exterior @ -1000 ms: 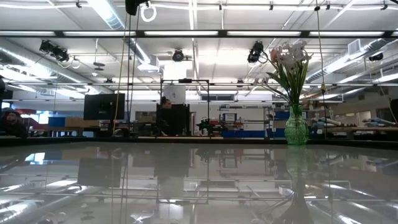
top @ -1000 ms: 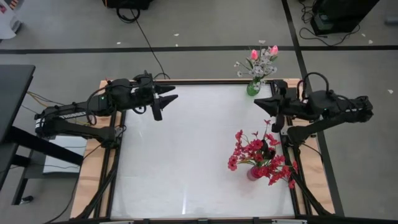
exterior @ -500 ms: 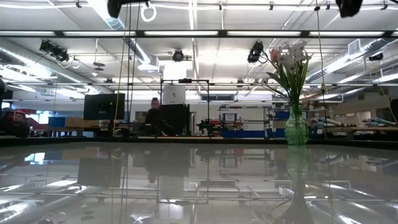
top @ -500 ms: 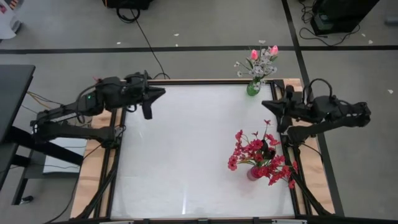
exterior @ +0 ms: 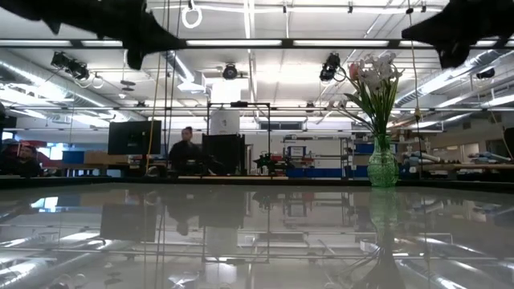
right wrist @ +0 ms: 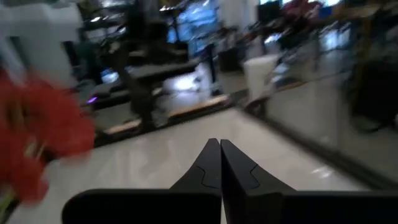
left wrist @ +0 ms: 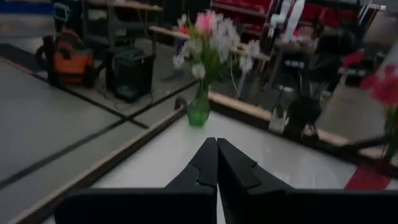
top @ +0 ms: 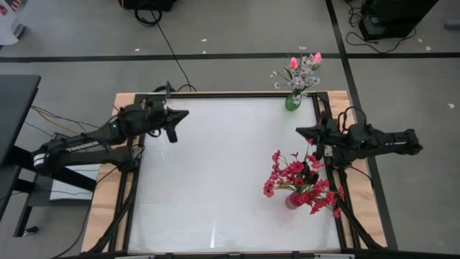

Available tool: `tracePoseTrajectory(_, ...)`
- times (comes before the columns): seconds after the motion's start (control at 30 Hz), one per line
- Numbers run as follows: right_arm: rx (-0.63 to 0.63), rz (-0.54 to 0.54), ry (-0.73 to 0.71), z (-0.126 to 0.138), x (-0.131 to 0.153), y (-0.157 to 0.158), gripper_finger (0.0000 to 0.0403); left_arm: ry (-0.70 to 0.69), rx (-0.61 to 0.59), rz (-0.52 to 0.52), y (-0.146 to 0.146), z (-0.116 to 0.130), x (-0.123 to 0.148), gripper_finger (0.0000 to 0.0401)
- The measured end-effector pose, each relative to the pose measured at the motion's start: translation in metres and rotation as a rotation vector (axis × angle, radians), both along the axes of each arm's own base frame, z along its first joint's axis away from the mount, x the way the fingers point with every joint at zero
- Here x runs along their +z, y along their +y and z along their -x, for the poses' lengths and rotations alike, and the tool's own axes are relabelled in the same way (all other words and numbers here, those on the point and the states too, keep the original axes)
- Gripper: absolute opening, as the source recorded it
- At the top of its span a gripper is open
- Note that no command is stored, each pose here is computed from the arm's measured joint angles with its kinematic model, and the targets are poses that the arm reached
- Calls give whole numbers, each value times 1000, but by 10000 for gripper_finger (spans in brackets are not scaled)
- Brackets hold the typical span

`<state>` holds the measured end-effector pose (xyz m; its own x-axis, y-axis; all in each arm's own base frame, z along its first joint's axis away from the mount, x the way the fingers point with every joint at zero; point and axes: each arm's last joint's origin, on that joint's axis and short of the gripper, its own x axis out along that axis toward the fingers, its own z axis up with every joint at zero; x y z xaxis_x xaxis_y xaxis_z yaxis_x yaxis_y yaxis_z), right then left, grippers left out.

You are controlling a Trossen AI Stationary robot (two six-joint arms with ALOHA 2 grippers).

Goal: Sort flowers into vase by color
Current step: Return to Home Position

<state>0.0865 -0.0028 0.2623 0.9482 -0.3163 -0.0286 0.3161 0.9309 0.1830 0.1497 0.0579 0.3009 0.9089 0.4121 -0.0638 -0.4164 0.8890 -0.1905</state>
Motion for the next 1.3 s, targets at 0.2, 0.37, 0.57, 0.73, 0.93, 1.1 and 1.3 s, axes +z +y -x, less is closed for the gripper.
tracePoseTrajectory(0.2,158,-64,32,-4,-27,5,0,69,-91,36,0,-1,-37,5)
tracePoseTrajectory(0.37,166,-50,18,-5,-40,5,0,-96,-134,-76,-3,1,-51,4)
tracePoseTrajectory(0.57,159,-49,-17,-4,-56,5,0,-204,-105,-90,-3,12,-85,4)
tracePoseTrajectory(0.73,153,-78,5,-5,-73,5,0,-182,-142,-80,-5,15,-99,4)
tracePoseTrajectory(0.93,127,-83,24,-10,-92,2,0,-133,-182,-51,-7,17,-113,4)
tracePoseTrajectory(1.1,118,-54,-3,-11,-93,0,0,-90,-181,-38,-8,19,-126,4)
tracePoseTrajectory(1.3,134,-53,2,-11,-94,-2,0,-71,-193,-38,-10,22,-134,4)
